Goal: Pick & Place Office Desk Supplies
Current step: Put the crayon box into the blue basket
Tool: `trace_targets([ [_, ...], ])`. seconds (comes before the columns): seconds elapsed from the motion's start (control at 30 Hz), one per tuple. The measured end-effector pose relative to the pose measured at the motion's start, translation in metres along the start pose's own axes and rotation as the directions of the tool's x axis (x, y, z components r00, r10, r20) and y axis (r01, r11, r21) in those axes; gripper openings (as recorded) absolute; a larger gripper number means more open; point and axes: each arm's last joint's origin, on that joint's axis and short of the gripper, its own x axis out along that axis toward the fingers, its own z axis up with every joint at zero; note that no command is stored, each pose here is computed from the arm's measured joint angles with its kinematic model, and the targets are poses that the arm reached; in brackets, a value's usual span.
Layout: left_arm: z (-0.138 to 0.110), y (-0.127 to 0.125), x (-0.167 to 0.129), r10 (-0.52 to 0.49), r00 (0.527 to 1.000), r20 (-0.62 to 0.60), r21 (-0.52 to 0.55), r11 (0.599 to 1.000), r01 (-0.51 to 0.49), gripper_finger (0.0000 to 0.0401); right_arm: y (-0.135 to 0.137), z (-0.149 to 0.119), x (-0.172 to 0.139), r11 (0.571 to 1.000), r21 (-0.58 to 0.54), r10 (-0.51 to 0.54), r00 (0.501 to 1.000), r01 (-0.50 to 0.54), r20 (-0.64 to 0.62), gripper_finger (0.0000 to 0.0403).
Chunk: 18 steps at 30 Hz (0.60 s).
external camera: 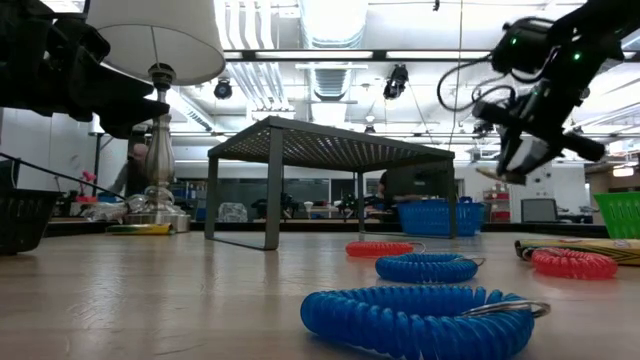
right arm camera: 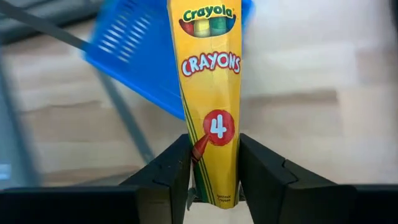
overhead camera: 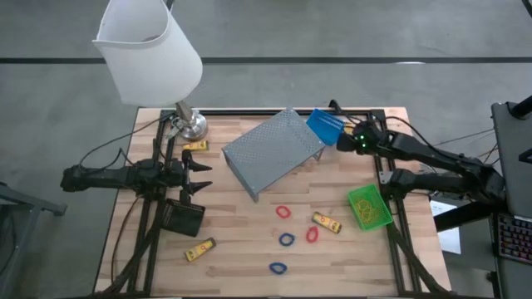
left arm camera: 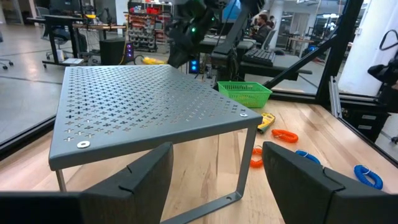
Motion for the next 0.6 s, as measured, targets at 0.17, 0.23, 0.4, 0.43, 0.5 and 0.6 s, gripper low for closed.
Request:
trace_targets([
  [0.17, 0.0, 0.0, 0.0, 0.0, 1.0, 0.0, 0.0, 1.0, 0.0, 0.0253, 0.008, 0.007, -0.007, 0.992, -0.054, 0.117, 0.991, -0.114, 0.071, 0.0118],
  [0.23, 0.0, 0.0, 0.0, 0.0, 1.0, 0.0, 0.0, 1.0, 0.0, 0.0253, 0.012, 0.01, -0.01, 0.989, -0.078, 0.133, 0.988, -0.127, 0.081, 0.0118],
  [0.4, 0.0, 0.0, 0.0, -0.001, 1.0, 0.0, 0.0, 1.0, 0.001, 0.0253, 0.028, 0.023, -0.017, 0.984, -0.113, 0.148, 0.984, -0.136, 0.097, 0.0118],
  [0.43, 0.0, 0.0, 0.0, -0.001, 1.0, 0.0, 0.0, 1.0, 0.001, 0.0253, 0.031, 0.026, -0.017, 0.984, -0.124, 0.144, 0.985, -0.131, 0.098, 0.0118],
  [0.5, 0.0, 0.0, 0.0, -0.001, 1.0, 0.0, 0.0, 1.0, 0.001, 0.0253, 0.039, 0.034, -0.019, 0.985, -0.138, 0.121, 0.988, -0.107, 0.096, 0.0118],
  [0.6, 0.0, 0.0, 0.0, 0.0, 1.0, 0.0, 0.0, 1.0, 0.0, 0.0253, 0.049, 0.046, -0.014, 0.989, -0.142, 0.043, 0.997, -0.034, 0.063, 0.0118],
])
